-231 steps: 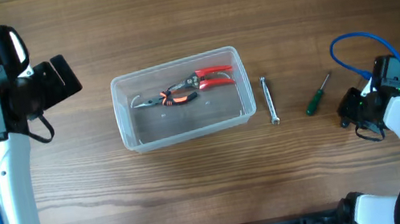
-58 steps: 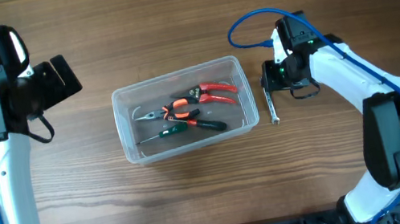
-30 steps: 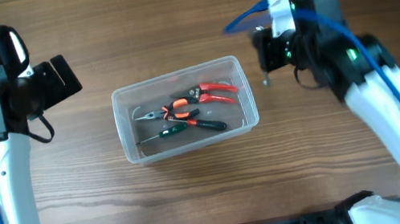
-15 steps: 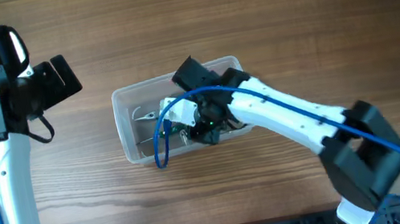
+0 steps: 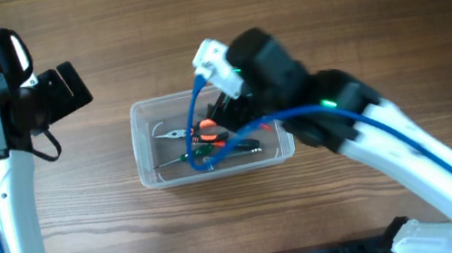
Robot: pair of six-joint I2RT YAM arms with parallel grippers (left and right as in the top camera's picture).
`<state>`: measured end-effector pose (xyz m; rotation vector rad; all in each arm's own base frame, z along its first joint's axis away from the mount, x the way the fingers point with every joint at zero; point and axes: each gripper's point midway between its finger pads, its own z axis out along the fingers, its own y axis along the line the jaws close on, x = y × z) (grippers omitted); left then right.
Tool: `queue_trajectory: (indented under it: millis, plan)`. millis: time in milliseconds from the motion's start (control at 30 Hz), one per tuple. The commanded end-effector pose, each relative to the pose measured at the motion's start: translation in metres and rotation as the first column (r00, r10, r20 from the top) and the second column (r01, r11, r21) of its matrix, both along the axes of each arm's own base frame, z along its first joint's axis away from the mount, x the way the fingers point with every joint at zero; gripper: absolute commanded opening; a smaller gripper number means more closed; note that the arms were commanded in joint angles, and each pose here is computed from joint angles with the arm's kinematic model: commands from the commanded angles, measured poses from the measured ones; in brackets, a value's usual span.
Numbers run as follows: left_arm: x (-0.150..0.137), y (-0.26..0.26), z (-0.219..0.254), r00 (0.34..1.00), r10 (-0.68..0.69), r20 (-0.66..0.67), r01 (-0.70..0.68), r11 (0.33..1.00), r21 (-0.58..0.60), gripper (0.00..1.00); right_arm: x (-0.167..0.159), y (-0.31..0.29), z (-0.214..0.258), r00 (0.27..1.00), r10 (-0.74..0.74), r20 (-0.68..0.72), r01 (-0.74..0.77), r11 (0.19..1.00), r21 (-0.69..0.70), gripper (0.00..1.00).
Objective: Pack container
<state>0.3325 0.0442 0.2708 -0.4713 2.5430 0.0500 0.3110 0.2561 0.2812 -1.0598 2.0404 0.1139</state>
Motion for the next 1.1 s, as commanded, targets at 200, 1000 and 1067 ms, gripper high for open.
queue_trajectory:
  millis: [200, 1000, 1067]
  plan:
    - [0.0, 0.004, 0.003, 1.0, 0.022, 0.012, -0.022, 1.0, 0.002, 1.0, 0.017, -0.116, 0.076, 0.9, -0.428, 0.084, 0.401, 0.888, 0.225, 1.0]
    - [0.0, 0.004, 0.003, 1.0, 0.022, 0.012, -0.022, 1.0, 0.002, 1.0, -0.074, -0.225, 0.082, 0.762, -0.57, 0.307, 0.451, 0.808, 0.379, 1.0]
    - [0.0, 0.004, 0.003, 1.0, 0.021, 0.012, -0.021, 1.0, 0.002, 1.0, -0.082, -0.23, 0.034, 0.767, -0.574, 0.287, 0.458, 0.802, 0.383, 1.0]
